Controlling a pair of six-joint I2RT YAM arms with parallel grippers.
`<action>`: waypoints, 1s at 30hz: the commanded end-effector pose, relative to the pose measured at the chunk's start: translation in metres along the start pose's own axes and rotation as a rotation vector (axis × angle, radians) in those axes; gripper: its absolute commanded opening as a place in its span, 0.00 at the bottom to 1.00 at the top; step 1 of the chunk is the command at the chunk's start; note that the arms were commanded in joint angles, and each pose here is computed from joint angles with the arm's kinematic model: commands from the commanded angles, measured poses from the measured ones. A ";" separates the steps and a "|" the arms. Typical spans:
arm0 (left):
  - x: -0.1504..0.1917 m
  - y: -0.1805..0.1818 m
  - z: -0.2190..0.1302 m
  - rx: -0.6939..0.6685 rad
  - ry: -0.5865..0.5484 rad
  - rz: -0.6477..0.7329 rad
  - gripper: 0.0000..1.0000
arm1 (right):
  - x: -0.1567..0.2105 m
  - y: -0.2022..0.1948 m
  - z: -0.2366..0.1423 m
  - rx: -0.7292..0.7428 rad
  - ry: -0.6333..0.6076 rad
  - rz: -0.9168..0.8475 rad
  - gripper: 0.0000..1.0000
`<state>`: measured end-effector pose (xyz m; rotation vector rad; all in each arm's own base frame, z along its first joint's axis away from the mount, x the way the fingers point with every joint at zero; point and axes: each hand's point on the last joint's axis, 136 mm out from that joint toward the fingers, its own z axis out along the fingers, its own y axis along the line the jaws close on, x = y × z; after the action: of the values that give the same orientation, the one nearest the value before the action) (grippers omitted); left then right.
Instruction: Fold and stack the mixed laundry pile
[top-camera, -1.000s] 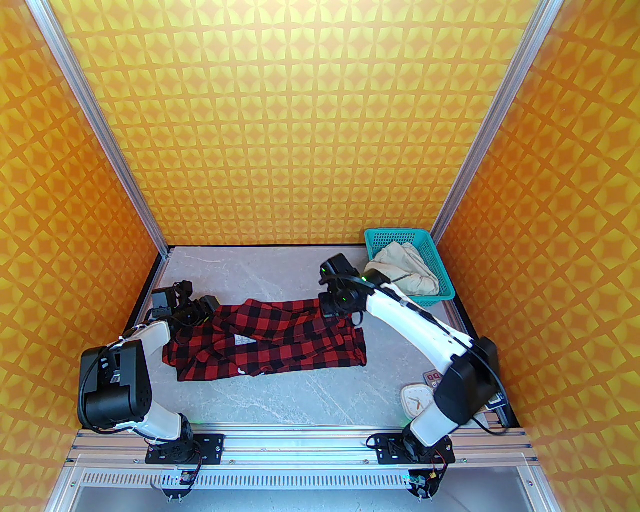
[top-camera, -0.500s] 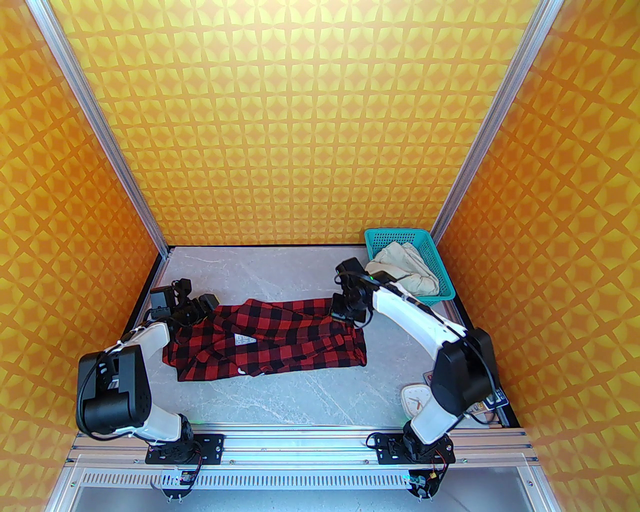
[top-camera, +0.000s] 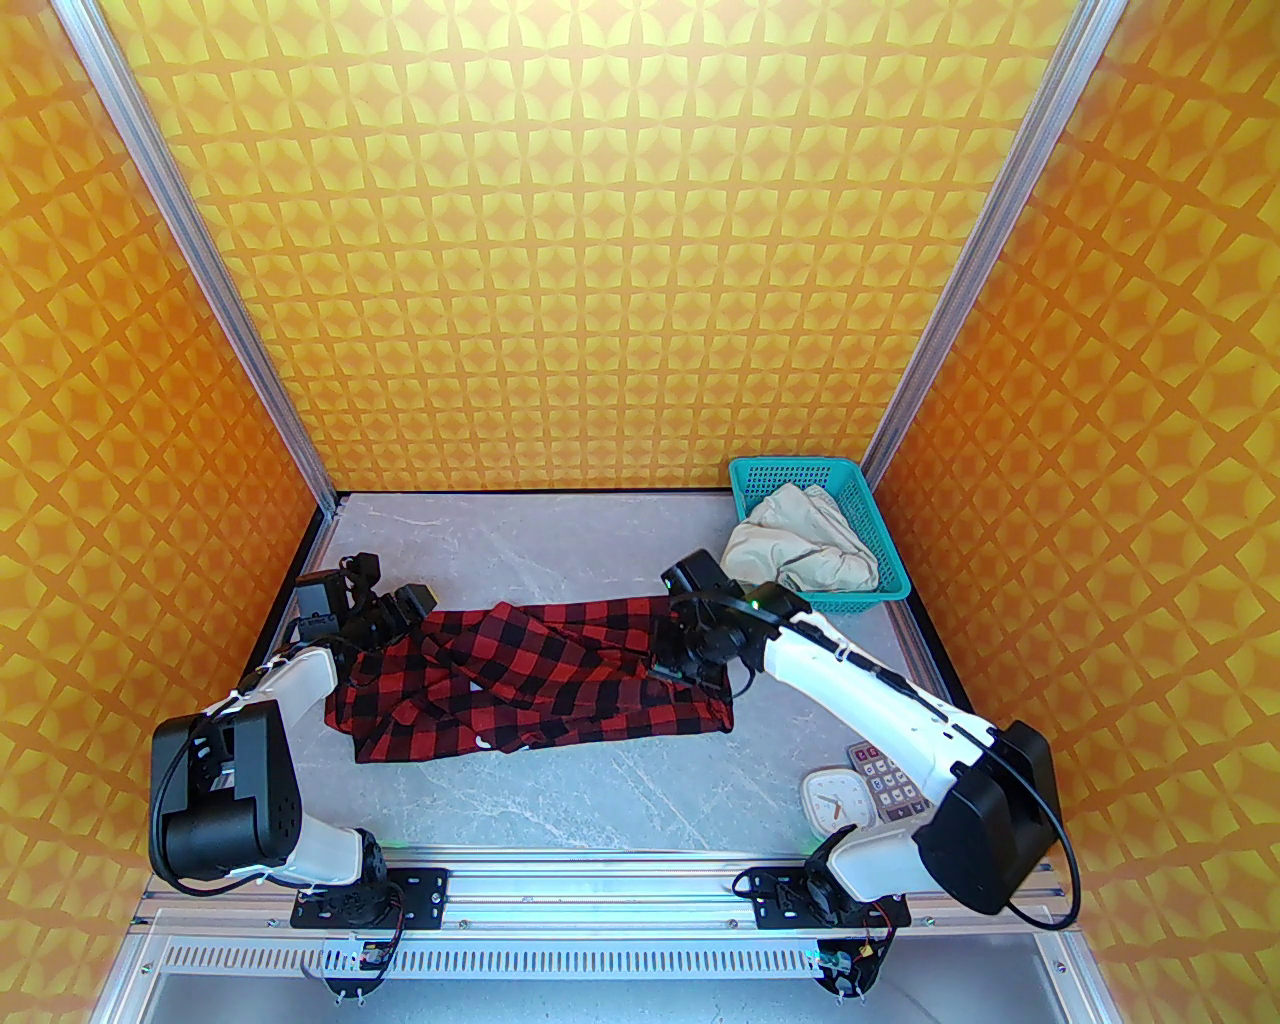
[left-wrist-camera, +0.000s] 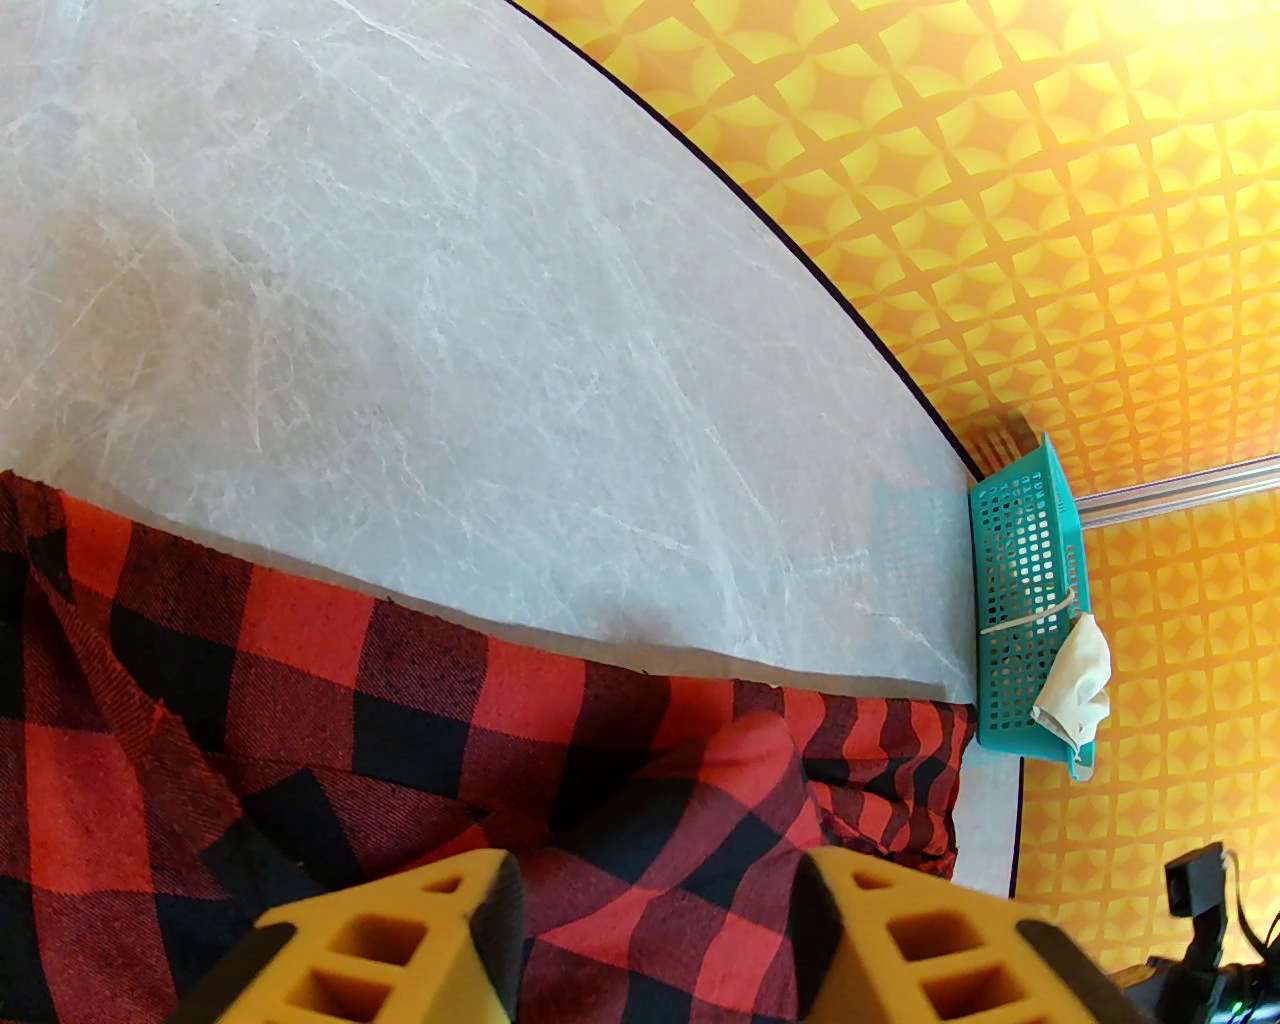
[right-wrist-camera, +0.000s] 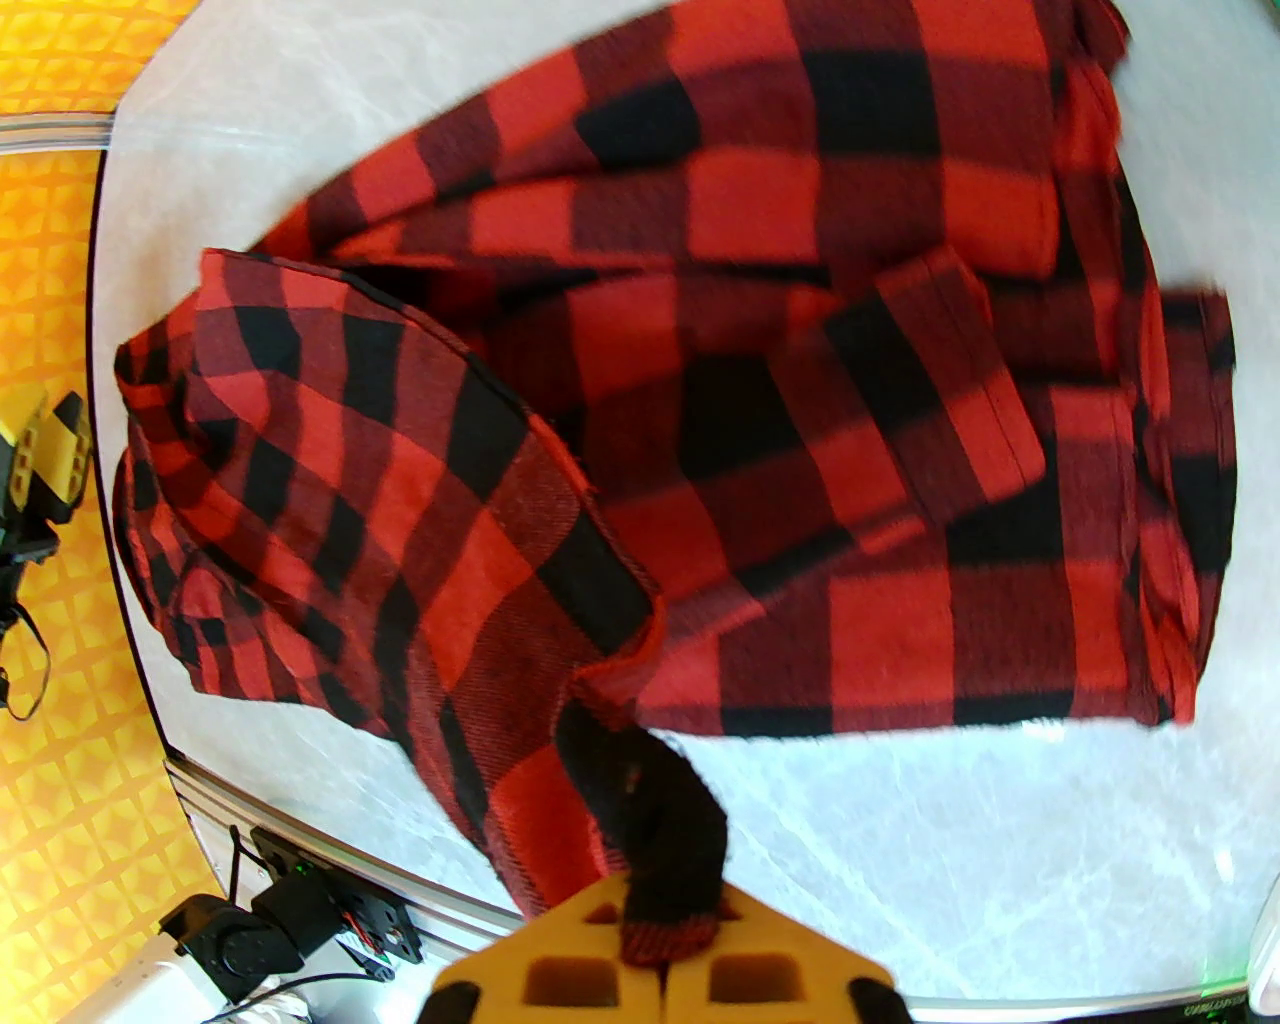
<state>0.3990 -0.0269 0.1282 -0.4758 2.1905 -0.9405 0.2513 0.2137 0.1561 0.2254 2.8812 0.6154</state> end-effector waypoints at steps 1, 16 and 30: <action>-0.002 -0.008 -0.001 0.026 -0.005 0.019 0.50 | 0.008 -0.005 -0.008 -0.003 -0.018 0.041 0.00; 0.034 -0.037 0.029 0.086 0.125 0.102 0.50 | 0.057 0.008 0.003 -0.020 0.048 0.009 0.00; 0.091 -0.068 0.086 0.169 0.306 0.197 0.48 | 0.073 0.030 -0.026 -0.073 0.018 -0.014 0.00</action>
<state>0.3979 -0.1525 0.0936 -0.1127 2.3658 -1.1154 0.1755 0.2433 0.1623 0.1687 2.9136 0.7059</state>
